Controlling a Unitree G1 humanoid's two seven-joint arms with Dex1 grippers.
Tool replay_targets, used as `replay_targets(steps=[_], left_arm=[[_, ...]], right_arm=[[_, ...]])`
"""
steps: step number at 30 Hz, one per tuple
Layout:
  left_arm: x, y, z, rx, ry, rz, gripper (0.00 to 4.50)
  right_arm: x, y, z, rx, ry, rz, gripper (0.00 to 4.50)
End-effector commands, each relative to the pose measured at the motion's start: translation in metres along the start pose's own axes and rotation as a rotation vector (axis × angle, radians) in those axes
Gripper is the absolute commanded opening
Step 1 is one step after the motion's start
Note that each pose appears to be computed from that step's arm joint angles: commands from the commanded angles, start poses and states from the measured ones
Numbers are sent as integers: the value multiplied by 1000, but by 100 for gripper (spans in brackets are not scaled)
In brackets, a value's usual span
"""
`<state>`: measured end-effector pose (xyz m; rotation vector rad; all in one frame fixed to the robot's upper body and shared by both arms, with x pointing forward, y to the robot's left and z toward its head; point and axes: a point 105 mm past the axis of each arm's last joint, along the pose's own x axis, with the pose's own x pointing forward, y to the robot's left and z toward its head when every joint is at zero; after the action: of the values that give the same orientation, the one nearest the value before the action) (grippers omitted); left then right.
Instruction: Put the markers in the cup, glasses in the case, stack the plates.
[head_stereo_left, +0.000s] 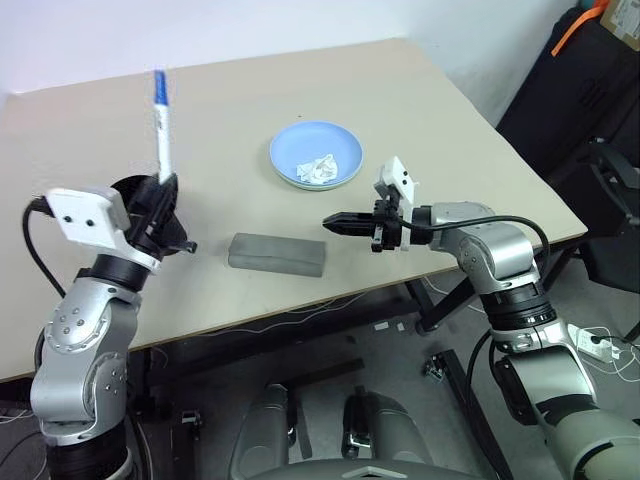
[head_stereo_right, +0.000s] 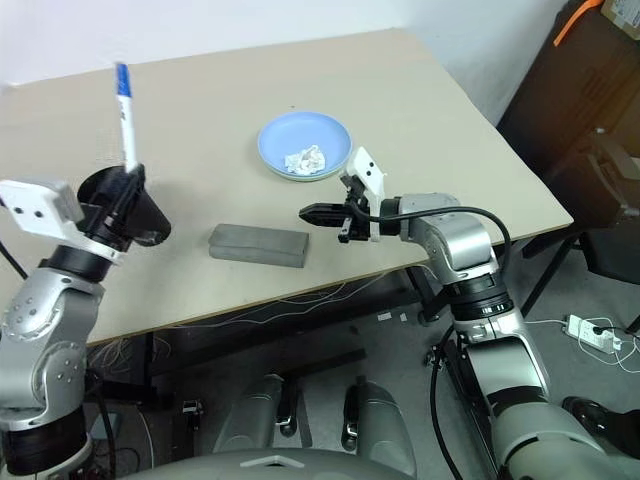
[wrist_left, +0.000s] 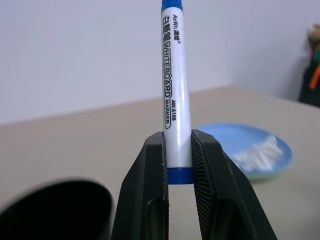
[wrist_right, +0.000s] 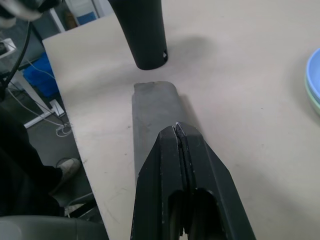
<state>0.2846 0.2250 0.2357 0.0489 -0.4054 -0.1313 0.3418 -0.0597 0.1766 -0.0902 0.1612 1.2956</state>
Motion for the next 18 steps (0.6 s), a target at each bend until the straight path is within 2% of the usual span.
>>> replay_targets(steps=[1, 5, 7, 12, 18], left_arm=[[0, 28, 20, 65, -99, 129, 32], [3, 35, 29, 89, -171, 99, 32], [7, 40, 34, 71, -207, 90, 32], [16, 46, 30, 48, -205, 51, 32], [20, 52, 30, 15, -225, 32, 32]], right_arm=[[-1, 6, 24, -64, -62, 32, 0], [-1, 10, 36, -70, -111, 61, 0], [-4, 14, 51, -89, -193, 79, 0], [-8, 23, 70, -157, -290, 99, 0], [-8, 26, 70, -180, -281, 92, 0]])
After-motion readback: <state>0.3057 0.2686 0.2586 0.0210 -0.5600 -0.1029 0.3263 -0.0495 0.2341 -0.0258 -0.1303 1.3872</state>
